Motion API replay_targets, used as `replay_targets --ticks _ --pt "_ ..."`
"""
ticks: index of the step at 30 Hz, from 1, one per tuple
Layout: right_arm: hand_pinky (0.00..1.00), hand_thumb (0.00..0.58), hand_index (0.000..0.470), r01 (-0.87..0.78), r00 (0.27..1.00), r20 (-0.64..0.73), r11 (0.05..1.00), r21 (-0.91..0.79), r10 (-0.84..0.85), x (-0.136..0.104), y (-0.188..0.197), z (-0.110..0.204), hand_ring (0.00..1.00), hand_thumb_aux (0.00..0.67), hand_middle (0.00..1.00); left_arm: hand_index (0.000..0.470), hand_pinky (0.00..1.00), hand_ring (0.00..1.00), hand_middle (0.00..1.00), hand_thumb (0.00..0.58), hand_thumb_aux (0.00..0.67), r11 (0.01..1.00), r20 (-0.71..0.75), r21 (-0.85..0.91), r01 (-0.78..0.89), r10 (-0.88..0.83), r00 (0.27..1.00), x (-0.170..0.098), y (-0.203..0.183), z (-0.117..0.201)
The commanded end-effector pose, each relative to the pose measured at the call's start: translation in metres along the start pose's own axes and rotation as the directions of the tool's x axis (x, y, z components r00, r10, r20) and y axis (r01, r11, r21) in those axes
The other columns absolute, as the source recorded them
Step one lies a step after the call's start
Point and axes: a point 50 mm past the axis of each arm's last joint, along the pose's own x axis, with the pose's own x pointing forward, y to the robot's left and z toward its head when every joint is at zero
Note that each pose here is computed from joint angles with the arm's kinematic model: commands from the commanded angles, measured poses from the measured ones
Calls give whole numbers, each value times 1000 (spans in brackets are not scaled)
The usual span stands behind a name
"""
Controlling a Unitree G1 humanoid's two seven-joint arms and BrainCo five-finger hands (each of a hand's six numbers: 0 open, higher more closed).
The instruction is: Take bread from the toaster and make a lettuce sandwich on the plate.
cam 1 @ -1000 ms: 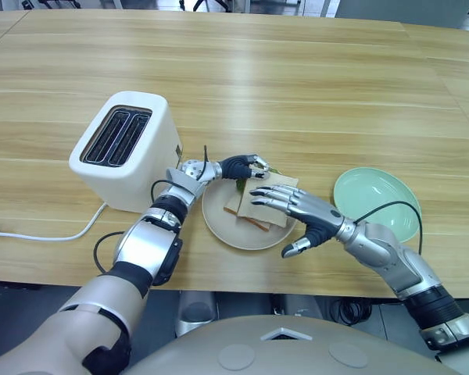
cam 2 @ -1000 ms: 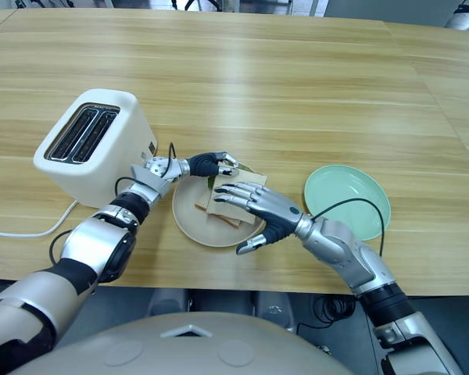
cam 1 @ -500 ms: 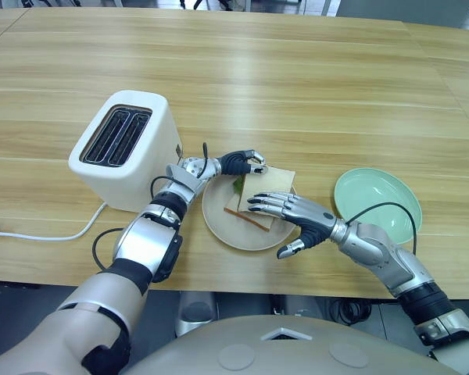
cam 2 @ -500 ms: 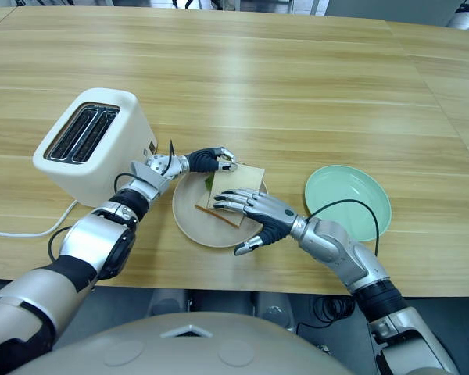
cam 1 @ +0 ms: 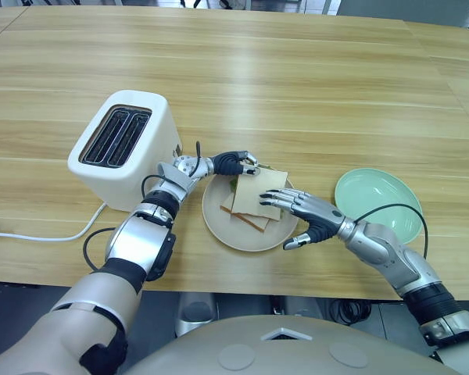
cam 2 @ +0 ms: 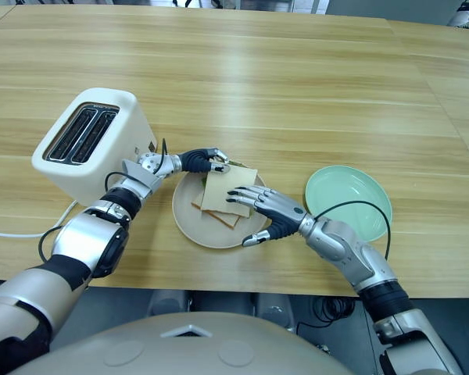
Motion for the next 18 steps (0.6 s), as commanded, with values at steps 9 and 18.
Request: replay_targets --ticks 9,18 --pt "0 0 0 -181 983 -15 981 61 183 13 41 -6 0 0 0 460 1000 1000 1000 580 670 998 -94 55 9 -4 996 -2 -1 -9" --pt "0 0 0 -223 975 -4 972 77 224 11 50 -4 0 0 0 0 0 0 0 0 0 938 -153 325 -124 182 971 -8 18 -10"
